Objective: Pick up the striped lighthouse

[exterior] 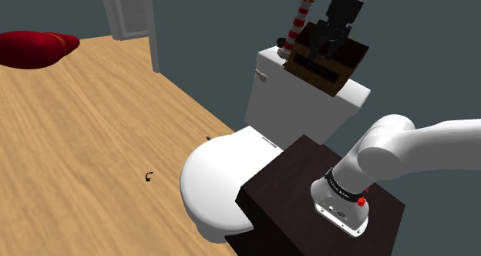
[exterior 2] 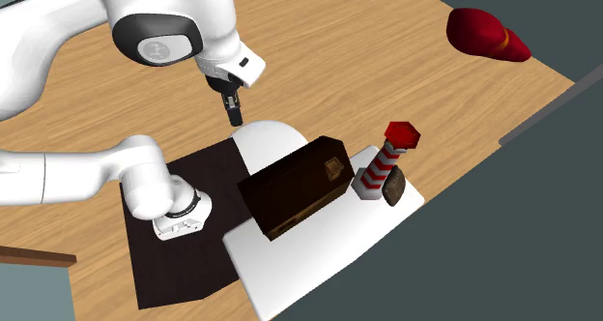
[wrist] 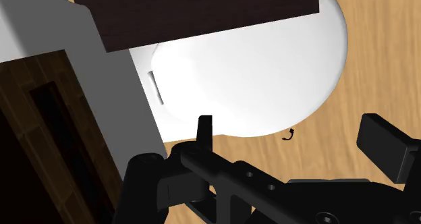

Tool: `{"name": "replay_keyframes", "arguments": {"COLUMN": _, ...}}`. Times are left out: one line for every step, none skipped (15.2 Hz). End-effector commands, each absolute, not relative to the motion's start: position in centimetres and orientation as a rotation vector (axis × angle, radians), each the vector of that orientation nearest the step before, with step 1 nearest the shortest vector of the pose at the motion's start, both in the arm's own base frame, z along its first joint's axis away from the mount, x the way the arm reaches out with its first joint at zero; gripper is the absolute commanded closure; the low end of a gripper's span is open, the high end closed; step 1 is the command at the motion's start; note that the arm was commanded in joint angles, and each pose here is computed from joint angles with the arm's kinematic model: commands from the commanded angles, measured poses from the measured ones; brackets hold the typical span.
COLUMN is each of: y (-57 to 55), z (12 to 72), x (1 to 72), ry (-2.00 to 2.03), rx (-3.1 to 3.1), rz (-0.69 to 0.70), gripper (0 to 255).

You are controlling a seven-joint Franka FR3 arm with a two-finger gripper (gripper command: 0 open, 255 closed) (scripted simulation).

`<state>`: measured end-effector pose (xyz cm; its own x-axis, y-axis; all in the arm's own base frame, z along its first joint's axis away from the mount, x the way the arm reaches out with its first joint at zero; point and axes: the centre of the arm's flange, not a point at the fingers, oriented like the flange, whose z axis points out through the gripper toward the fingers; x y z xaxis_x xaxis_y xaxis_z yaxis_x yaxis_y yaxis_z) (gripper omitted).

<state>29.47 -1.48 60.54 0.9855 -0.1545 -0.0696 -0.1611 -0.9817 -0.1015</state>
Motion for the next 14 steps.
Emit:
{"name": "replay_keyframes", "arguments": {"y": -1.5, "z": 60.5, "x": 29.5, "ry": 0.241, "rx": -3.024, "rz": 0.093, "gripper": 0}}
{"name": "replay_keyframes", "arguments": {"y": -2.2, "z": 60.8, "x": 30.3, "ry": 0.265, "rx": -3.020, "rz": 0.070, "gripper": 0}}
{"name": "replay_keyframes", "arguments": {"y": -2.9, "z": 61.0, "x": 31.2, "ry": 0.289, "rx": -3.016, "rz": 0.048, "gripper": 0}}
{"name": "replay_keyframes", "arguments": {"y": -3.7, "z": 61.2, "x": 32.0, "ry": 0.313, "rx": -3.011, "rz": 0.025, "gripper": 0}}
{"name": "replay_keyframes", "arguments": {"y": -4.4, "z": 61.5, "x": 32.8, "ry": 0.337, "rx": -3.006, "rz": 0.002, "gripper": 0}}
{"name": "replay_keyframes", "arguments": {"y": -5.2, "z": 61.8, "x": 33.6, "ry": 0.361, "rx": -3.001, "rz": -0.021, "gripper": 0}}
{"name": "replay_keyframes", "arguments": {"y": -6.0, "z": 62.1, "x": 34.4, "ry": 0.384, "rx": -2.995, "rz": -0.044, "gripper": 0}}
{"name": "replay_keyframes", "arguments": {"y": -6.8, "z": 62.3, "x": 35.1, "ry": 0.408, "rx": -2.989, "rz": -0.066, "gripper": 0}}
{"name": "replay_keyframes", "arguments": {"y": -7.6, "z": 62.6, "x": 35.9, "ry": 0.432, "rx": -2.983, "rz": -0.089, "gripper": 0}}
{"name": "replay_keyframes", "arguments": {"y": -8.4, "z": 63.0, "x": 36.6, "ry": 0.455, "rx": -2.976, "rz": -0.112, "gripper": 0}}
{"name": "replay_keyframes", "arguments": {"y": -9.2, "z": 63.3, "x": 37.3, "ry": 0.478, "rx": -2.970, "rz": -0.134, "gripper": 0}}
{"name": "replay_keyframes", "arguments": {"y": -10.1, "z": 63.6, "x": 38.0, "ry": 0.502, "rx": -2.962, "rz": -0.157, "gripper": 0}}
{"name": "replay_keyframes", "arguments": {"y": -10.9, "z": 63.9, "x": 38.6, "ry": 0.525, "rx": -2.955, "rz": -0.179, "gripper": 0}}
{"name": "replay_keyframes", "arguments": {"y": -11.8, "z": 64.3, "x": 39.3, "ry": 0.548, "rx": -2.947, "rz": -0.202, "gripper": 0}}
